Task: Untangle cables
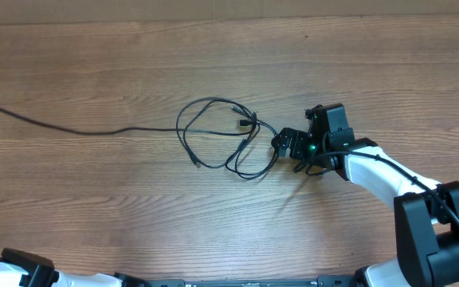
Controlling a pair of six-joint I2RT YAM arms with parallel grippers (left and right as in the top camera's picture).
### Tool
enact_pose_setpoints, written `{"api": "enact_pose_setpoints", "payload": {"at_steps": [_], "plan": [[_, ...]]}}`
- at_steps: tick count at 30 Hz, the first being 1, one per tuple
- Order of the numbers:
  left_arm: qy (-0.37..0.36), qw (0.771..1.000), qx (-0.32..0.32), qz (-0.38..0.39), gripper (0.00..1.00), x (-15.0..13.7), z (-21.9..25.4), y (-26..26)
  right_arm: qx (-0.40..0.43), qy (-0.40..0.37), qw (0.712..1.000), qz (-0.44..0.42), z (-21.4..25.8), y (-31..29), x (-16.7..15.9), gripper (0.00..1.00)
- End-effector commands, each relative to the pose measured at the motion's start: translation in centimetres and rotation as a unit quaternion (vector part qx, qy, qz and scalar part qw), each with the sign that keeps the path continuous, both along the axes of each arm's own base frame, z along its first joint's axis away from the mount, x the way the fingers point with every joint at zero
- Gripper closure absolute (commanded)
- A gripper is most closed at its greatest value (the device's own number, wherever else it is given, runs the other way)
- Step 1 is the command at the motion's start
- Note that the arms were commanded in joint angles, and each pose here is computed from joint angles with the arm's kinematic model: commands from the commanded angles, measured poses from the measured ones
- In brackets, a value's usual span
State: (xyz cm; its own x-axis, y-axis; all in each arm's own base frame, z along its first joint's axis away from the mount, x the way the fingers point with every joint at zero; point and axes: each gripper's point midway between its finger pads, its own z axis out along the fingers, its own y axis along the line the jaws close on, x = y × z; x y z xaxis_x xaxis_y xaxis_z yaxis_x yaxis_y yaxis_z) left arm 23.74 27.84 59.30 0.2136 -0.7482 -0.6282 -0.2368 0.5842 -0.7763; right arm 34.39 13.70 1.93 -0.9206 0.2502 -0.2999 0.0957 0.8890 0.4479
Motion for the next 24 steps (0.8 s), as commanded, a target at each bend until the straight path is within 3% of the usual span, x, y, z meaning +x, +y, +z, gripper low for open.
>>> {"api": "enact_pose_setpoints", "payload": {"at_steps": [1,10,14,17,19,21,22,23,24], "plan": [[0.071,0.995,0.070,0.030,0.96,0.6,-2.4,1.1,-0.015,0.016,1.000,-0.012,-1.1,-0.9,-0.6,0.01],[0.245,0.963,0.049,0.099,0.96,4.7,-10.1,0.8,-0.015,0.021,1.000,-0.011,-1.1,-0.9,-0.8,0.00],[0.323,0.942,0.001,0.093,0.96,6.8,-15.9,2.3,-0.015,0.022,1.000,-0.011,-1.2,-0.9,-0.9,0.00],[0.383,0.919,-0.047,0.086,0.96,7.3,-20.8,3.6,-0.015,0.023,1.000,-0.011,-1.2,-0.9,-0.9,0.00],[0.437,0.891,-0.082,0.088,0.96,7.2,-24.9,4.7,-0.015,0.023,1.000,-0.011,-1.2,-0.9,-0.9,0.00],[0.465,0.875,-0.108,0.076,0.78,7.4,-27.5,4.9,-0.015,0.023,1.000,-0.011,-1.2,-0.9,-0.9,0.00],[0.480,0.866,-0.126,0.065,0.48,7.6,-29.2,5.0,-0.015,0.023,1.000,-0.011,-1.2,-0.9,-0.9,0.00],[0.488,0.860,-0.139,0.052,0.11,8.0,-30.4,5.0,-0.015,0.023,1.000,-0.011,-1.2,-0.9,-0.9,0.00],[0.488,0.860,-0.142,0.030,0.00,8.7,-31.2,4.8,-0.015,0.023,1.000,-0.011,-1.2,-0.9,-0.9,0.00]]}}
